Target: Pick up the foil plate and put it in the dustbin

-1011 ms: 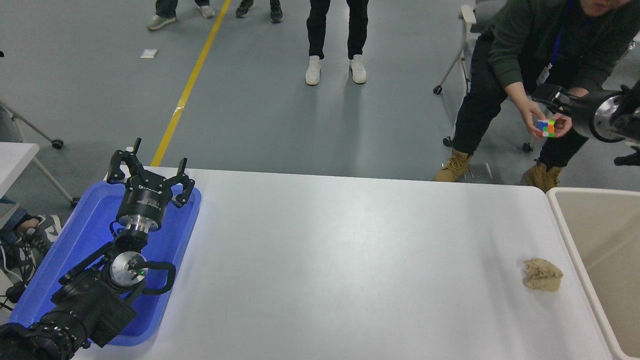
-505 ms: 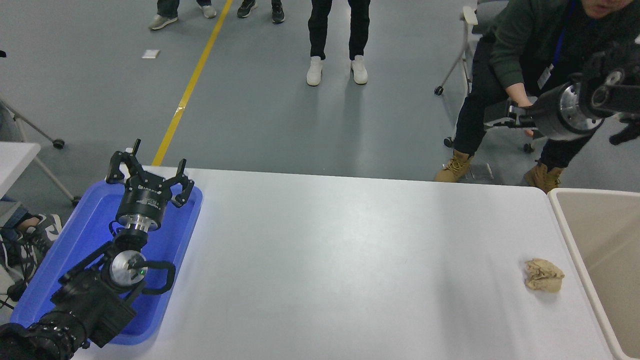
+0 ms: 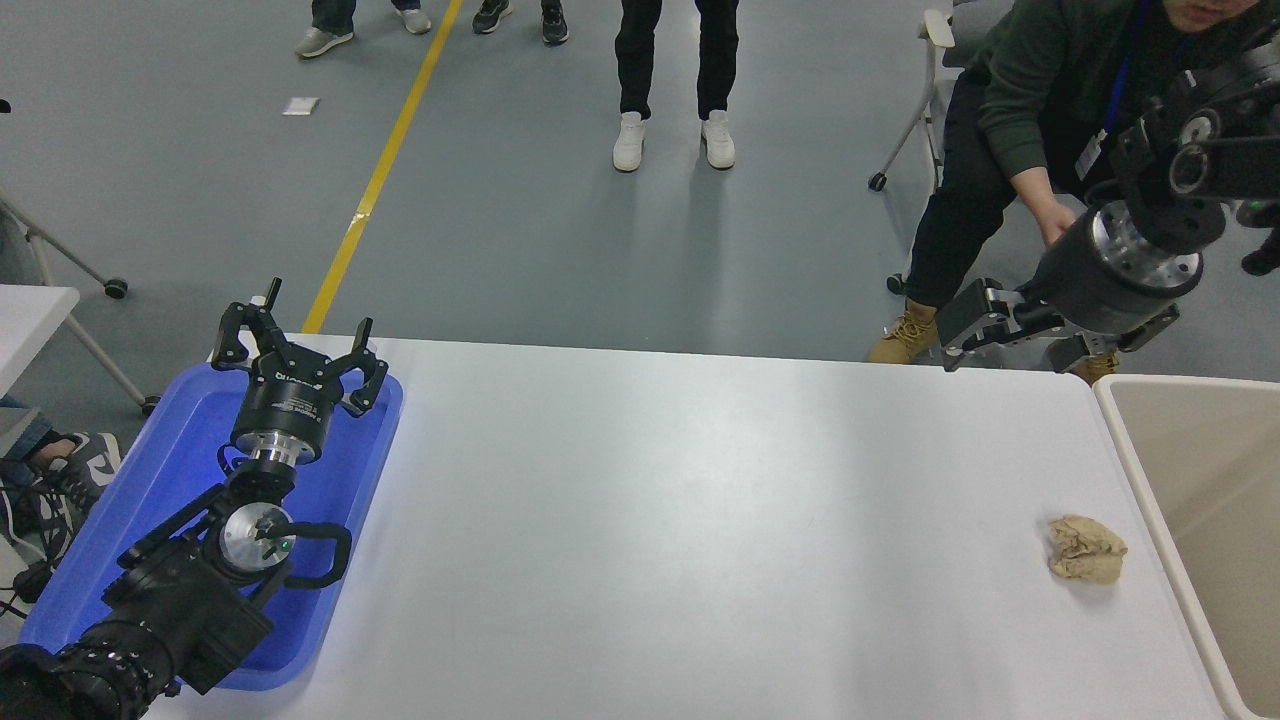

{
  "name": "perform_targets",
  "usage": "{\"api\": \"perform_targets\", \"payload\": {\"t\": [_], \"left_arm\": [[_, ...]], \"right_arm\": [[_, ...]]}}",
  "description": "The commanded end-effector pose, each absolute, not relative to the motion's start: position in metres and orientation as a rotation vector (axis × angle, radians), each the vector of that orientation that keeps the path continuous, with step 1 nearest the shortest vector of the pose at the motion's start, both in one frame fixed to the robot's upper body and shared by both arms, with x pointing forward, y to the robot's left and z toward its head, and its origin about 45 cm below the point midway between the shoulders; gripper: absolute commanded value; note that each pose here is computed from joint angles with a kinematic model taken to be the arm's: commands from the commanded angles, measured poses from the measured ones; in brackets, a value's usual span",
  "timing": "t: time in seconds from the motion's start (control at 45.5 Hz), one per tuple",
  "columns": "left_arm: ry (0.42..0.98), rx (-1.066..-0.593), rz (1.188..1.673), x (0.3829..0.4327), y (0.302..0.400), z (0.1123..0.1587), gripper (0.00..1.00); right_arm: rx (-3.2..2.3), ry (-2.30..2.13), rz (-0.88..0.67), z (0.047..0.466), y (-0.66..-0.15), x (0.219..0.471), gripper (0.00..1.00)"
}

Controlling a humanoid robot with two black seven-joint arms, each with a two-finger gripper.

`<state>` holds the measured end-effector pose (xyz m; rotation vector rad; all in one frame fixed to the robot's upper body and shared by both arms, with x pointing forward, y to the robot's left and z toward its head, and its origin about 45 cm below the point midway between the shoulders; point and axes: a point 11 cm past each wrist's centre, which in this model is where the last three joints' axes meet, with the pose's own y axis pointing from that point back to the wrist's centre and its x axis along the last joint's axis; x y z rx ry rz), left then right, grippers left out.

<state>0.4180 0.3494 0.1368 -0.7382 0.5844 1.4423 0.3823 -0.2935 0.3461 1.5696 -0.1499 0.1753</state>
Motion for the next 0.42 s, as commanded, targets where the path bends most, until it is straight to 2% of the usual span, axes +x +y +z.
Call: {"api": "perform_targets", "payload": {"t": [0.0, 0.396], "left_arm": [[0.584, -0.737, 1.442, 0.4180, 0.3493, 0.1368, 1.00], [0.585, -0.739, 1.442, 0.4180, 0.3494, 0.1369, 1.00]], "right_arm": [[1.566, -0.088, 0.129, 0.3467, -0.2910, 0.3734, 1.00], [1.567, -0.082, 0.124, 0.3464, -0.2894, 0.3729, 1.00]]}}
